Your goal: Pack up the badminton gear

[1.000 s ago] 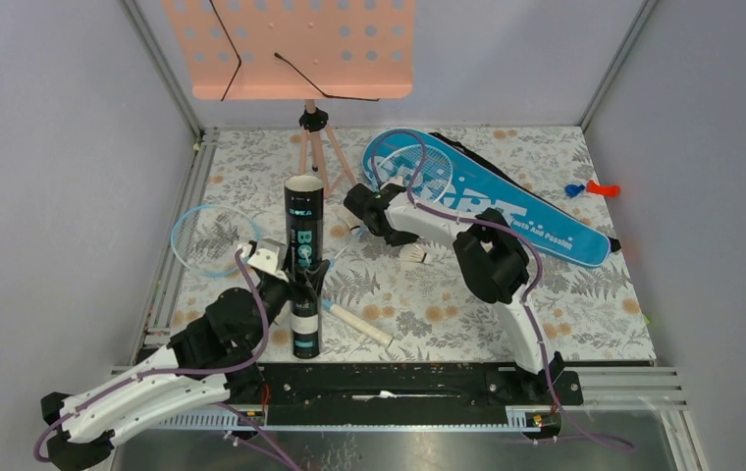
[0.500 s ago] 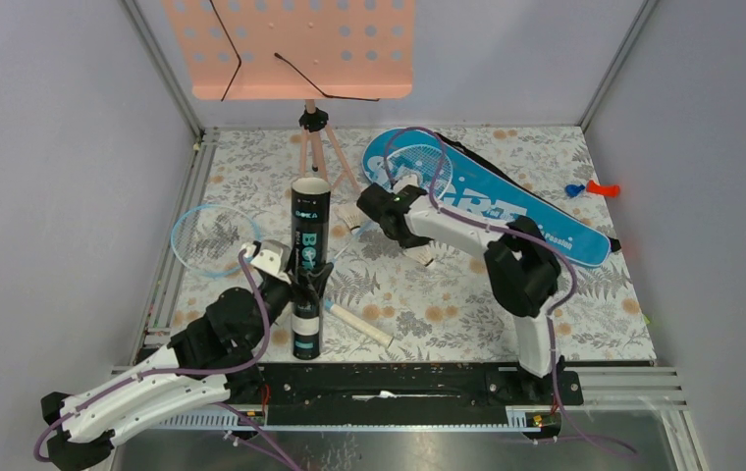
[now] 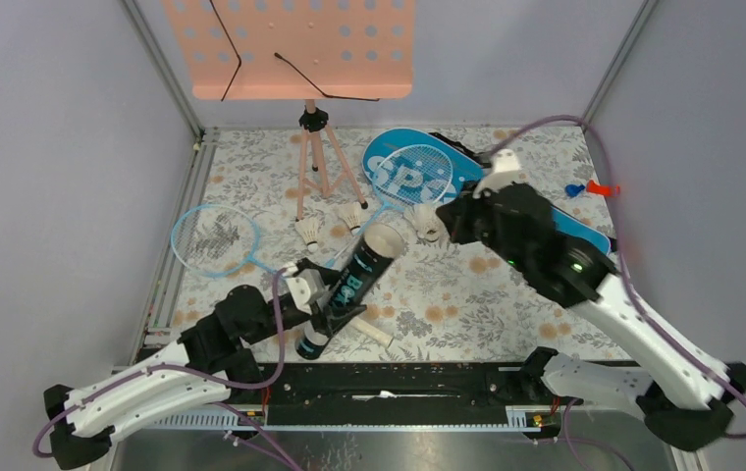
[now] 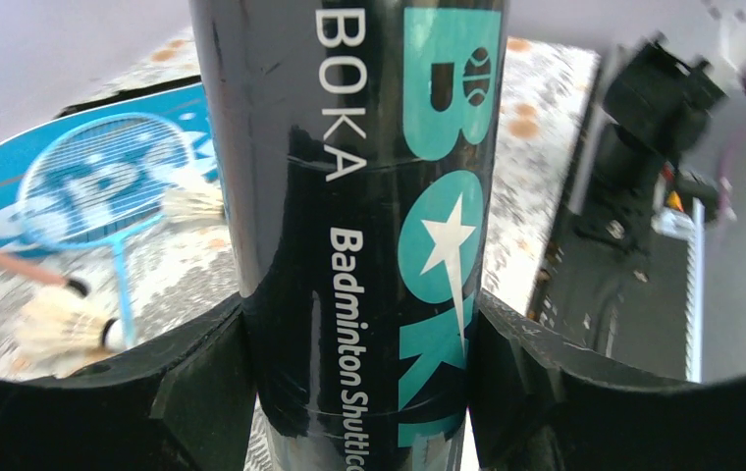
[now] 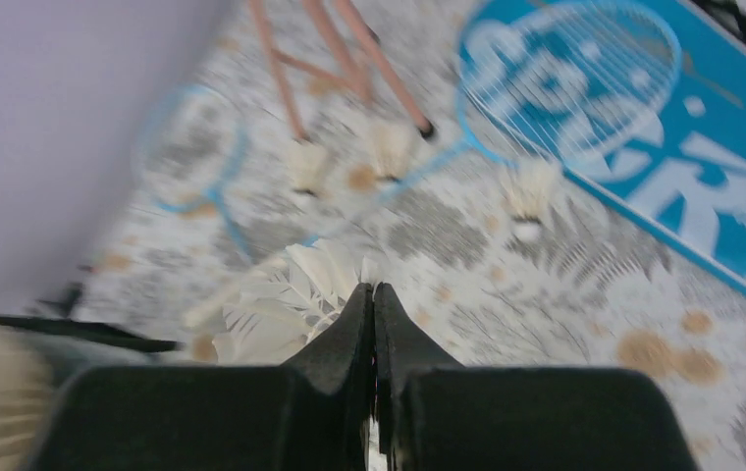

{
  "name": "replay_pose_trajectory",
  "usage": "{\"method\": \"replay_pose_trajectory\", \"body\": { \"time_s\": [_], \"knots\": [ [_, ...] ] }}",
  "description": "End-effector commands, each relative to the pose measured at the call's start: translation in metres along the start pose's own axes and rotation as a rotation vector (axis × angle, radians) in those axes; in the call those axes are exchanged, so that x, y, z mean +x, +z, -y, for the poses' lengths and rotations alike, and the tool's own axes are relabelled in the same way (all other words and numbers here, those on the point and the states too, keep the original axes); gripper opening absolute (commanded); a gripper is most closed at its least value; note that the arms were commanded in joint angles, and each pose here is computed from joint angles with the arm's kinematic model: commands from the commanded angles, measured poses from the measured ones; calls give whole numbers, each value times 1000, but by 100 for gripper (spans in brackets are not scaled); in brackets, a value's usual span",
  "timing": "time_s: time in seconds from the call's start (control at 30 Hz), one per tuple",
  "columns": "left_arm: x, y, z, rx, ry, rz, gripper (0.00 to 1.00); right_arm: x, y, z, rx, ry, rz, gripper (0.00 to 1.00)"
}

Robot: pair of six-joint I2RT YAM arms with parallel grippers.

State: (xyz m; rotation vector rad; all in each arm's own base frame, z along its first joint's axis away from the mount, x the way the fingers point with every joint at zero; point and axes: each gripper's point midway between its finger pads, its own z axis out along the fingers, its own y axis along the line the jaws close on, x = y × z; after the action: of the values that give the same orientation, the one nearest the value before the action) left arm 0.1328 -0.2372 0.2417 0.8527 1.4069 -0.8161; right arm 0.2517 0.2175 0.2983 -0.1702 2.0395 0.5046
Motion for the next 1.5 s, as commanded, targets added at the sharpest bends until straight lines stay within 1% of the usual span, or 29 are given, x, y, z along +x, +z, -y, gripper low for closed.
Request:
{"method": "replay_pose_trajectory", "body": {
  "time_s": [0.0, 0.1, 0.2, 0.3, 0.47, 0.73, 0.8, 0.83, 0.87, 0.9, 0.93, 1.0, 1.17, 1.2, 1.27, 1.3, 1.4, 1.47],
  "knots": [
    [-23, 6, 44, 279, 136, 106, 15, -57, -61, -48, -320, 4, 205, 0],
    [-21, 11, 48, 310, 176, 96, 15, -81, -98, -66, -469, 27, 317, 0],
    [-23, 17, 47, 309, 197, 105, 15, -91, -129, -84, -623, 45, 379, 0],
    [-27, 20, 47, 311, 204, 110, 15, -85, -141, -97, -718, 45, 336, 0],
    [-34, 23, 45, 299, 210, 138, 15, -62, -138, -116, -827, 67, 212, 0],
    [-41, 20, 44, 285, 197, 188, 15, -45, -131, -123, -886, 106, 168, 0],
    [-42, 20, 45, 289, 194, 194, 15, -40, -130, -129, -920, 90, 133, 0],
    [-43, 20, 46, 290, 191, 201, 15, -38, -128, -130, -923, 82, 117, 3],
    [-44, 20, 46, 289, 190, 206, 15, -36, -126, -132, -924, 71, 99, 9],
    [-43, 20, 46, 290, 188, 207, 14, -34, -125, -132, -923, 65, 86, 18],
    [-43, 20, 46, 290, 188, 208, 14, -34, -123, -132, -918, 61, 81, 28],
    [-42, 20, 46, 287, 182, 207, 14, -34, -124, -130, -905, 46, 89, 42],
    [-38, 19, 46, 287, 172, 201, 14, -41, -134, -117, -848, -15, 130, 62],
    [-38, 19, 46, 287, 172, 201, 14, -42, -136, -114, -831, -25, 136, 67],
    [-37, 18, 46, 291, 174, 202, 14, -46, -140, -107, -799, -46, 154, 93],
    [-36, 18, 46, 291, 174, 201, 14, -47, -140, -103, -774, -51, 162, 99],
    [-34, 17, 47, 296, 180, 193, 14, -44, -138, -89, -697, -62, 147, 100],
    [-33, 17, 47, 298, 188, 188, 14, -35, -135, -82, -656, -80, 101, 100]
  ]
}}
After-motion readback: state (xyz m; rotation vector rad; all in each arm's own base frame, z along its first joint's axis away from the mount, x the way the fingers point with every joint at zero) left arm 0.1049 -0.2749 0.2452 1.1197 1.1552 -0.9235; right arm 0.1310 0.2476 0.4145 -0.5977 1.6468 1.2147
